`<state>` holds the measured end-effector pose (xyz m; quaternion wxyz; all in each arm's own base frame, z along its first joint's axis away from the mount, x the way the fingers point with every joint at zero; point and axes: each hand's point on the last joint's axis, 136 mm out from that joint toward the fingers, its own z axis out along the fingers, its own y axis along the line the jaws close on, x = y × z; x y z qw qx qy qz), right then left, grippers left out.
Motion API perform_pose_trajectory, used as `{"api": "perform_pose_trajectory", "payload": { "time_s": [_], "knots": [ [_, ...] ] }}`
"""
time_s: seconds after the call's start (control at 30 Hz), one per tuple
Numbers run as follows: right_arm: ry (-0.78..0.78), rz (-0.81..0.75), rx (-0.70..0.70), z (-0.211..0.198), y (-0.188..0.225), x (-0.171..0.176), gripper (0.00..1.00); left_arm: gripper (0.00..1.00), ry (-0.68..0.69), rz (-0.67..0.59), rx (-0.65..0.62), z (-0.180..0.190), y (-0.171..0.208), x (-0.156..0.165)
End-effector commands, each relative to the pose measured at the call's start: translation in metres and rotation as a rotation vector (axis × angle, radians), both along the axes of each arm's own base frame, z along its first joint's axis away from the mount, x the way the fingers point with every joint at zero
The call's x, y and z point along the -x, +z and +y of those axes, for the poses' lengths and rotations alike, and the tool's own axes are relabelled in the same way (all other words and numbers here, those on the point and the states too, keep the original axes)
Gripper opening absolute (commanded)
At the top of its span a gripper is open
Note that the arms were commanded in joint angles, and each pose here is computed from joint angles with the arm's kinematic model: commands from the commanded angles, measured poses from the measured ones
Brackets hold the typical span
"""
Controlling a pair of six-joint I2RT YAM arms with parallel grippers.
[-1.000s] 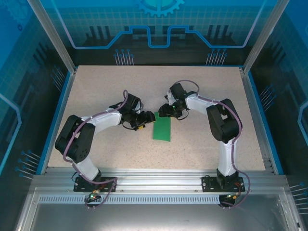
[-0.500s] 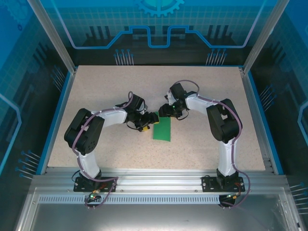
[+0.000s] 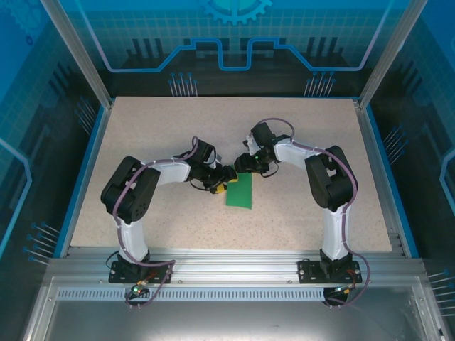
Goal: Fold a paper plane with a square sheet of paper (fold left side to right side)
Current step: Third fold the triangle at the center of the table.
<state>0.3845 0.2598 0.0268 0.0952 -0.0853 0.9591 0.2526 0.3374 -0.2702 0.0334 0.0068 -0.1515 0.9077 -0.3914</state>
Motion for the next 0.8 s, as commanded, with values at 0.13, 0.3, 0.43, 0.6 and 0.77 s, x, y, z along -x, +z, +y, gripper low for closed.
{"api": "perform_pose_trajectory", "payload": {
  "time_s": [0.13,0.3,0.43,0.6,0.77],
  "knots": [
    [0.008,0.042,-0.008,-0.001,-0.011,0.007,0.59,0.53,-0.007,0.017,0.053,-0.011,-0.003,0.001],
    [0.009,0.040,-0.010,-0.001,-0.010,0.006,0.59,0.46,0.000,0.010,0.029,-0.006,-0.003,0.003],
    [0.005,0.026,-0.011,-0.001,-0.008,0.003,0.59,0.38,0.005,0.011,0.009,-0.002,-0.004,0.008],
    [-0.002,-0.003,-0.030,-0.002,0.003,-0.007,0.59,0.31,0.014,0.011,-0.007,0.004,-0.005,0.014],
    [0.010,-0.060,-0.056,-0.003,0.020,-0.014,0.60,0.22,0.019,0.018,-0.013,0.005,-0.008,0.020]
  ]
}}
